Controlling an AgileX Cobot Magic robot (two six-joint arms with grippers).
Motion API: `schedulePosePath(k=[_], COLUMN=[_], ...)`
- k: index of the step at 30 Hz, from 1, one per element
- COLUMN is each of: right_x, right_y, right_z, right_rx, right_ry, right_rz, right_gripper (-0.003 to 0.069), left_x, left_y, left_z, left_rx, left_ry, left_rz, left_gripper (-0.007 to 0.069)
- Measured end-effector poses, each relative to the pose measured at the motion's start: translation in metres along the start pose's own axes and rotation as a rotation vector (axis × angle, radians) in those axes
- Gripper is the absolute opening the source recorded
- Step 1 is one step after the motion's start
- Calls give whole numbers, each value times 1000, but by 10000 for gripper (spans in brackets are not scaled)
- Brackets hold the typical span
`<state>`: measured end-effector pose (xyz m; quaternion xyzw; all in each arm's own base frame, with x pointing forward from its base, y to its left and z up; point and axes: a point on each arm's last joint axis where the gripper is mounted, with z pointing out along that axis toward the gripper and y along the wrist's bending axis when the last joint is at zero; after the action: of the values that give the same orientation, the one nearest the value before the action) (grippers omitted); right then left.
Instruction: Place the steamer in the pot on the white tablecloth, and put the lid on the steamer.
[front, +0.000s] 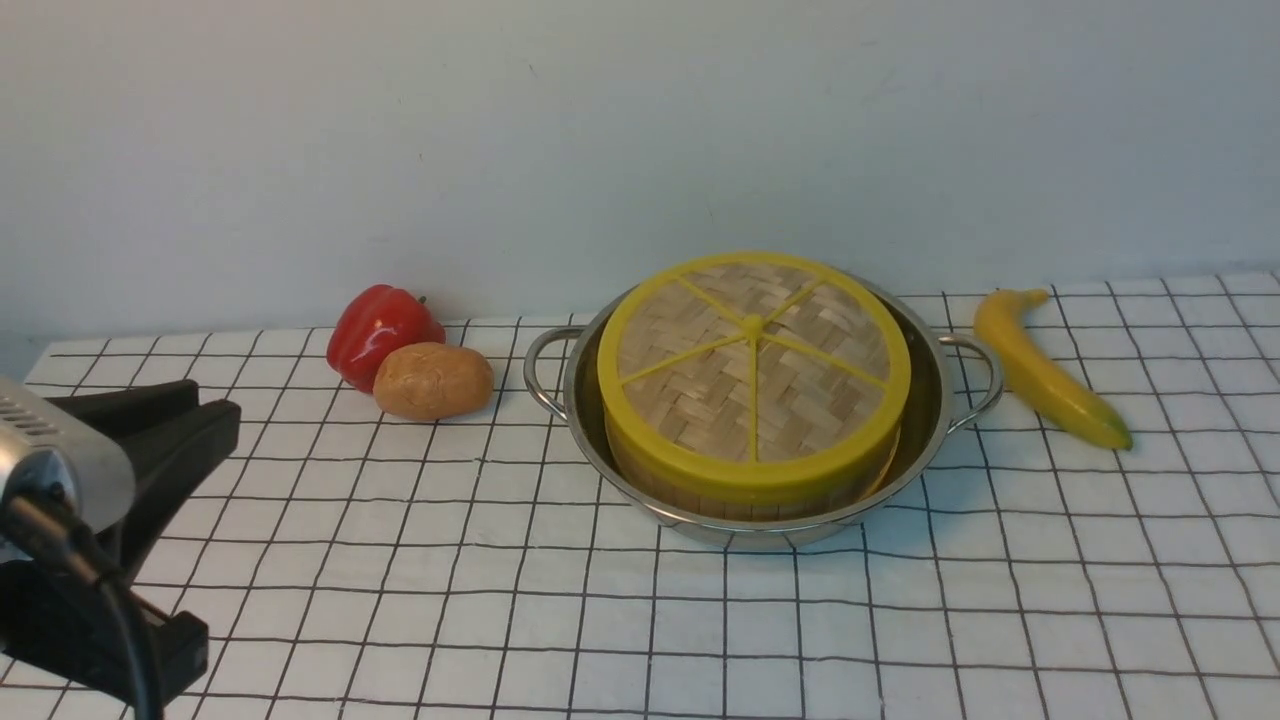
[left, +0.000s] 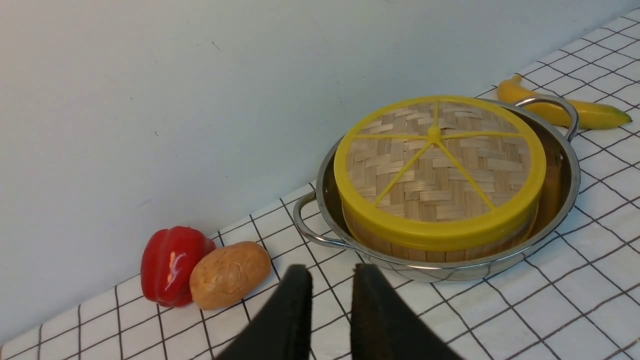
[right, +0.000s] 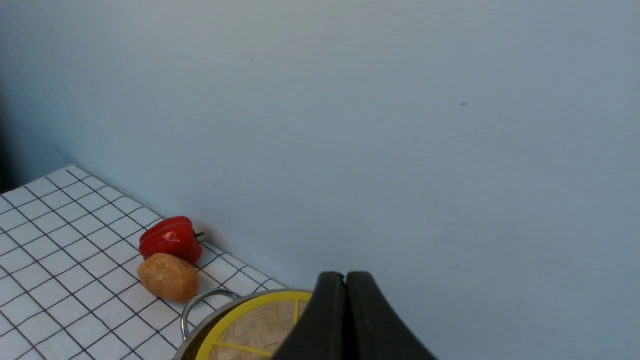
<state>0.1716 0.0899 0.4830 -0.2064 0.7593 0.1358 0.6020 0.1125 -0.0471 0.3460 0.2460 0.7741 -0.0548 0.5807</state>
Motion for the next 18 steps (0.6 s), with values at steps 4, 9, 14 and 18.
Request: schedulePosePath(k=[4, 9, 14, 18], right_x=[85, 142, 147, 145], right_y=[4, 6, 6, 6], right_z=[15, 21, 20, 19], right_rx=[0, 1, 4, 5], right_ry=[64, 67, 7, -12], right_rz=[28, 66, 73, 73], right_gripper=[-13, -11, -6, 0], left_x=[0, 1, 1, 1], left_y=[0, 0, 0, 0], left_z=[0, 0, 0, 0], left_rx=[0, 2, 2, 2], left_ry=[1, 8, 8, 8], left_rz=[0, 0, 0, 0], left_gripper=[127, 132, 139, 149])
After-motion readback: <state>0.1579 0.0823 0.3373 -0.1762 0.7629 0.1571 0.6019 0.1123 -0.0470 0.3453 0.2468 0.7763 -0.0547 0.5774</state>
